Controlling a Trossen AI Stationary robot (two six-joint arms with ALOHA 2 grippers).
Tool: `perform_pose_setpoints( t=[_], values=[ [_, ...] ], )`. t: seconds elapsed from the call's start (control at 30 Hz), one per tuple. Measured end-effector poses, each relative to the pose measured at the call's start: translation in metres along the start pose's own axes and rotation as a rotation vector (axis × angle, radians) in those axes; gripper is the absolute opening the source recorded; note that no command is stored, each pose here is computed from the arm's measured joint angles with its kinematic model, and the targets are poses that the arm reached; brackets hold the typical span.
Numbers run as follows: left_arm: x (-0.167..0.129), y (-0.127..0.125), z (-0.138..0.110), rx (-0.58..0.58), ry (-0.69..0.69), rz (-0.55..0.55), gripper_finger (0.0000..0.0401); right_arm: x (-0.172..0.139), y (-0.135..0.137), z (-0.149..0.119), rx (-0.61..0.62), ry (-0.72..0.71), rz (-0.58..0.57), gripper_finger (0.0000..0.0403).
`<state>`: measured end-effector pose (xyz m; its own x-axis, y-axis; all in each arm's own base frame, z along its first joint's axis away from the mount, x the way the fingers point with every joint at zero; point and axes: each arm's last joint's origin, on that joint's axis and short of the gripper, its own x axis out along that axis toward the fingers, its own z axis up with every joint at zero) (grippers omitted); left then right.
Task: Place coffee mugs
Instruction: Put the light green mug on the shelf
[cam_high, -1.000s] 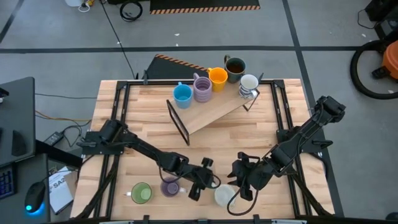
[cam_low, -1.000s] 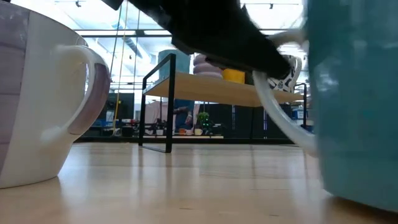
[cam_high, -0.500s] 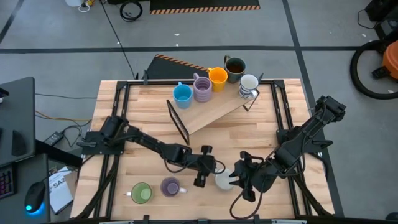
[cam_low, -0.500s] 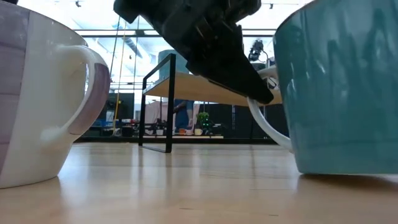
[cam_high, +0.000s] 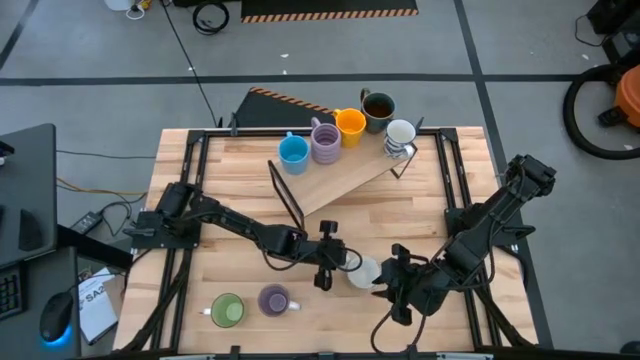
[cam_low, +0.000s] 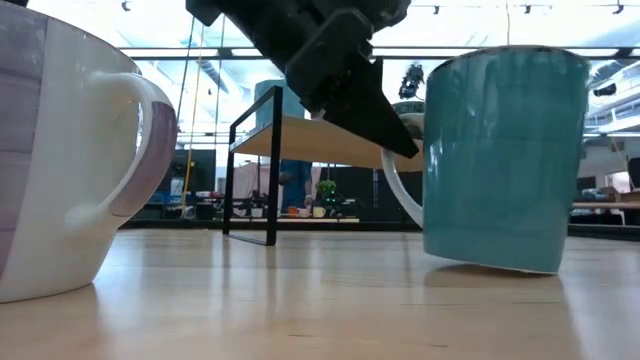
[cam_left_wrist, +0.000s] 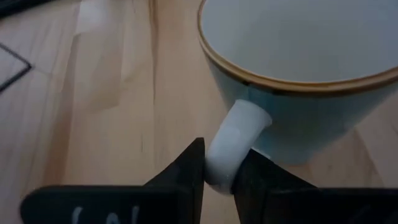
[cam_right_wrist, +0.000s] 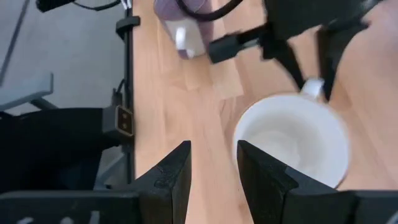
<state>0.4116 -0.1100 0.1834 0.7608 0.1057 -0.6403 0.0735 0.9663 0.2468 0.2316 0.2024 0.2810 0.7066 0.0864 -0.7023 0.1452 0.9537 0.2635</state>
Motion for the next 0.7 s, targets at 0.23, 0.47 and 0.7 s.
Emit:
perform_pose_setpoints(
  t=[0.23, 0.47, 0.7],
  values=[
    [0.001, 0.004, -0.003, -0.027, 0.033, -0.014, 0.0069, 0.023, 0.003, -0.011, -0.029, 0.07, -0.032, 0.0135],
    [-0.005, -0.009, -0.004, 0.001, 0.045, -0.055, 0.0103, 0.039, 0.001, -0.016, -0.071, 0.083, -0.098, 0.0135],
    [-0.018, -0.015, -0.001, 0.012, 0.065, -0.123, 0.0146, 0.04, 0.0, -0.017, -0.147, 0.079, -0.118, 0.0135]
  ],
)
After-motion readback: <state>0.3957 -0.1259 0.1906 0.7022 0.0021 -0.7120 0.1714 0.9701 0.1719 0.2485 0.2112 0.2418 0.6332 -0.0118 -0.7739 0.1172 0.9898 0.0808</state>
